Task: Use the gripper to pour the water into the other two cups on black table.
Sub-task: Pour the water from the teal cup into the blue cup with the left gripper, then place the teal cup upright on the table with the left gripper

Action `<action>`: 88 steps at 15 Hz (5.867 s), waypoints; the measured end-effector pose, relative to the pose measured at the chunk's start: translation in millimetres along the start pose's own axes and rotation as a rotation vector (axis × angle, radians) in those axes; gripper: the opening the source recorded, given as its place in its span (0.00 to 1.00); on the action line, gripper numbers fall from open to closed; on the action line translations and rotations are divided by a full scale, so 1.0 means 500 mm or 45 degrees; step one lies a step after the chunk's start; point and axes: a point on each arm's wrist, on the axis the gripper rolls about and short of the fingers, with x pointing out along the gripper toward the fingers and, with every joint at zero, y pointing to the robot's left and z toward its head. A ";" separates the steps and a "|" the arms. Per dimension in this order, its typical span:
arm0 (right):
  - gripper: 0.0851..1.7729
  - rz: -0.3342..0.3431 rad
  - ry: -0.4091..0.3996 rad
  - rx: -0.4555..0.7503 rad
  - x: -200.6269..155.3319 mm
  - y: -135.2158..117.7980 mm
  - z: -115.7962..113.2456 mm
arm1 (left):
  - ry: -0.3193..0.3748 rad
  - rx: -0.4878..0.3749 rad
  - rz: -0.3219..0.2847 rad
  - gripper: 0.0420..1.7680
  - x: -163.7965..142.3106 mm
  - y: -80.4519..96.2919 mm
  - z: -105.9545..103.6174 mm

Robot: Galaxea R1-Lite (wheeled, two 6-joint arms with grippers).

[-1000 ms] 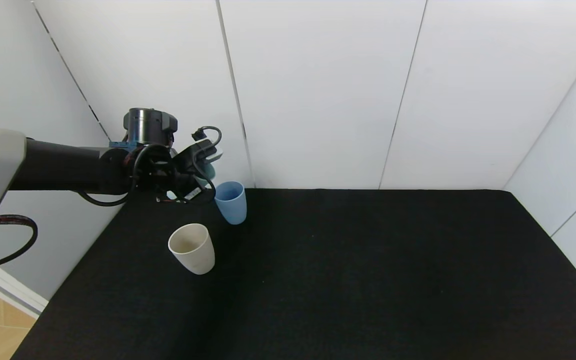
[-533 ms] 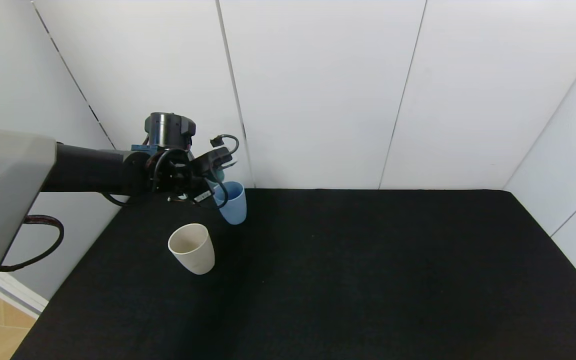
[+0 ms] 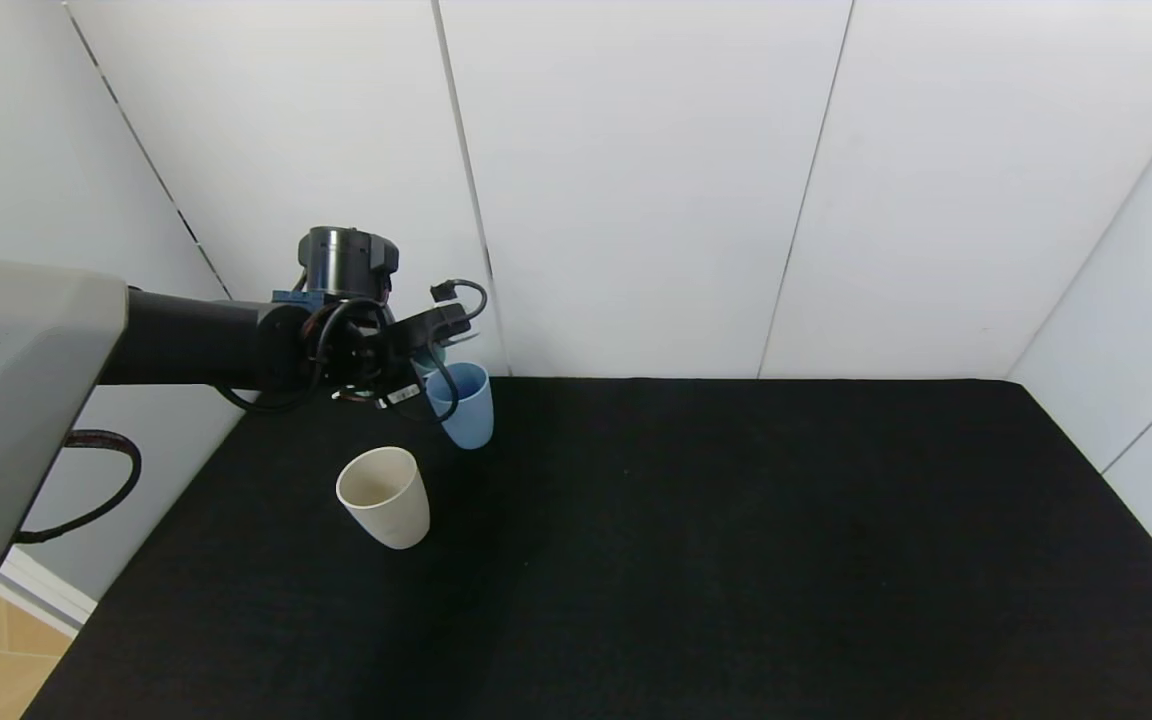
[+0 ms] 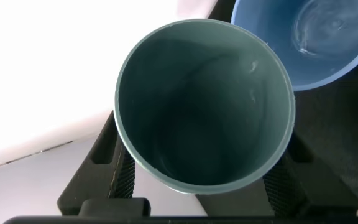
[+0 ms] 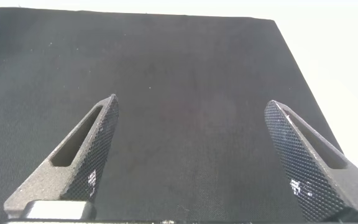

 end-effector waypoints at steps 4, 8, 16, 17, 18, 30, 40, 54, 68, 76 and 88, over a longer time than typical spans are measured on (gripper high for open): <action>0.96 0.001 -0.001 0.001 0.000 0.000 0.000 | 0.031 0.052 0.001 0.64 0.002 -0.006 -0.003; 0.96 0.001 -0.001 0.001 0.000 0.000 0.000 | 0.075 0.093 0.023 0.64 0.000 -0.006 -0.003; 0.96 0.000 -0.001 0.001 0.000 0.000 0.000 | 0.134 0.170 0.063 0.64 -0.007 -0.012 0.012; 0.96 0.001 -0.001 0.000 0.000 0.000 0.000 | 0.140 0.177 0.067 0.64 -0.007 -0.013 0.013; 0.96 0.000 -0.001 0.000 0.000 0.000 0.000 | 0.146 0.181 0.069 0.64 -0.008 -0.013 0.014; 0.96 0.001 -0.001 0.000 0.000 0.000 0.000 | 0.153 0.193 0.063 0.64 -0.010 -0.018 0.018; 0.96 0.001 -0.001 0.000 0.000 0.000 0.000 | 0.144 0.186 0.074 0.64 -0.017 -0.017 0.018; 0.96 0.000 -0.001 0.001 0.000 0.000 0.000 | 0.083 -0.372 0.058 0.64 -0.106 0.043 -0.084; 0.96 -0.001 -0.001 0.000 0.000 0.000 0.000 | -0.154 -1.002 -0.069 0.64 -0.484 -0.059 -0.227; 0.96 0.001 -0.001 0.001 0.000 0.000 0.000 | -0.301 -1.275 -0.136 0.64 -0.529 -0.191 -0.302; 0.96 0.001 -0.001 0.000 0.000 0.000 0.000 | -0.305 -1.451 -0.128 0.64 -0.445 -0.259 -0.314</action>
